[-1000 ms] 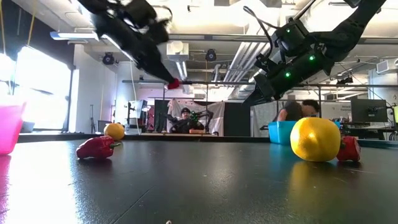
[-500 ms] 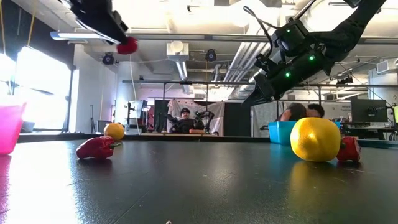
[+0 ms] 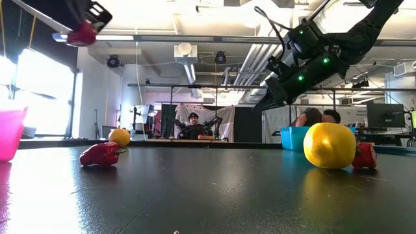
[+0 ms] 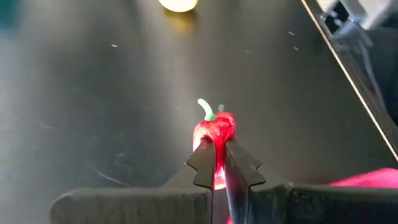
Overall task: Sort produce into baskets
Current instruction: Put the red chili pepper into the red bin
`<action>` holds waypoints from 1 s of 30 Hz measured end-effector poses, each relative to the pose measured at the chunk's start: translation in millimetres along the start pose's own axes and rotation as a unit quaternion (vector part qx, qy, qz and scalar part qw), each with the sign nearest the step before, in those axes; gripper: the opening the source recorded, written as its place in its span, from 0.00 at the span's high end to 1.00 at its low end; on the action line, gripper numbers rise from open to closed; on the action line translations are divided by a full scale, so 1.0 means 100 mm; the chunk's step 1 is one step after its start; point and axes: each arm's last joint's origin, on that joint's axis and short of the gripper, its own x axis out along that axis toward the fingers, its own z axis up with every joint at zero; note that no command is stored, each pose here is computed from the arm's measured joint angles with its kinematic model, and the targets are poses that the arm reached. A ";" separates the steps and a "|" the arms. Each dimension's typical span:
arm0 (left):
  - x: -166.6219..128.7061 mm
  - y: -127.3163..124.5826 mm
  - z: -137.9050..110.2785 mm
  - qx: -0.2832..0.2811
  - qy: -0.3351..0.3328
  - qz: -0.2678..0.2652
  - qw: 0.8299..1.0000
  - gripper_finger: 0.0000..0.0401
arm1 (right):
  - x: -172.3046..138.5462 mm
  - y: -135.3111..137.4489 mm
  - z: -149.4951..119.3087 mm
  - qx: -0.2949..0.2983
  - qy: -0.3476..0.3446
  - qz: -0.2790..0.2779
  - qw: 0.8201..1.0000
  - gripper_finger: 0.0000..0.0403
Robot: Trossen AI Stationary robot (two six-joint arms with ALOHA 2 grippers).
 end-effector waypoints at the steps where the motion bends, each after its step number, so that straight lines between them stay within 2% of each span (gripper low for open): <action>1: 0.00 -0.03 -0.01 0.003 0.002 -0.004 1.000 1.00 | 0.00 0.00 0.00 0.000 0.000 0.000 1.000 1.00; 12: -0.03 -0.17 -0.06 0.028 0.014 -0.010 0.999 1.00 | 0.00 0.00 0.00 0.004 0.000 0.000 1.000 1.00; 20: -0.01 -0.36 -0.13 0.024 0.044 -0.049 0.998 1.00 | 0.00 0.00 0.00 0.004 0.000 0.000 1.000 1.00; 24: 0.09 -0.49 -0.20 0.026 0.091 -0.054 0.994 1.00 | 0.00 0.00 0.00 0.004 0.000 0.000 1.000 1.00; 30: 0.20 -0.67 -0.39 0.010 0.197 -0.066 0.978 1.00 | 0.00 0.00 0.00 0.008 0.000 0.000 1.000 1.00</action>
